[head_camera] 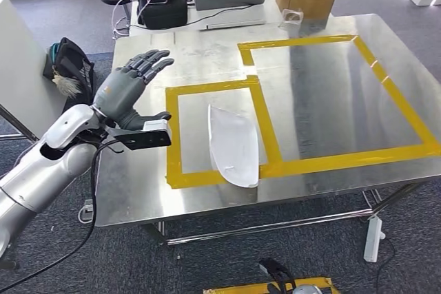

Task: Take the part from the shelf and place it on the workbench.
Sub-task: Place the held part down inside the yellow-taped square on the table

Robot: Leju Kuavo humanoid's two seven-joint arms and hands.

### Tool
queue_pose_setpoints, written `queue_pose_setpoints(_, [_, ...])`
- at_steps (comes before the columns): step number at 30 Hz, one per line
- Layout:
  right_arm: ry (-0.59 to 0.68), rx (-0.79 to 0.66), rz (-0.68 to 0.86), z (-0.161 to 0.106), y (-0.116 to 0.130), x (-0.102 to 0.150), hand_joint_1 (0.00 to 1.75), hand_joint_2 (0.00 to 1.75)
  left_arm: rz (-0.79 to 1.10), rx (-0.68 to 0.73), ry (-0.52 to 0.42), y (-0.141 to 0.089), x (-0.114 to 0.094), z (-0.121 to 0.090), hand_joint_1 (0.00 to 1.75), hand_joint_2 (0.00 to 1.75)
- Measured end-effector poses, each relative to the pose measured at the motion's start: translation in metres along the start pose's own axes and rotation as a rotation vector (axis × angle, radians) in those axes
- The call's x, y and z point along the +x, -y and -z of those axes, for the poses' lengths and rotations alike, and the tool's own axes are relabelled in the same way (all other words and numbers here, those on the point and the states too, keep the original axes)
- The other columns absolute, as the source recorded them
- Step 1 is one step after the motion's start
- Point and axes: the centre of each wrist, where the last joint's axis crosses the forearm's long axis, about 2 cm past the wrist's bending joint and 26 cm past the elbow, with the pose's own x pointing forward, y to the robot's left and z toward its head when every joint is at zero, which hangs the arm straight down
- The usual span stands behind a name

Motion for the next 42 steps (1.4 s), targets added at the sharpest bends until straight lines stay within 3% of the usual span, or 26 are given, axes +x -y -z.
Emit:
queue_pose_setpoints(20, [0.007,-0.011,-0.026,0.000,0.000,-0.003,0.00,0.00,0.004,-0.004,-0.043,0.002,-0.011,-0.016,0.00,0.00])
queue_pose_setpoints(34, [-0.025,-0.016,-0.036,0.004,0.006,-0.023,0.00,0.00,0.023,-0.005,-0.055,0.004,-0.008,-0.024,0.00,0.00])
queue_pose_setpoints(42, [-0.021,-0.023,-0.041,0.003,0.008,-0.021,0.00,0.00,0.028,-0.009,-0.065,0.005,-0.009,-0.028,0.00,0.00])
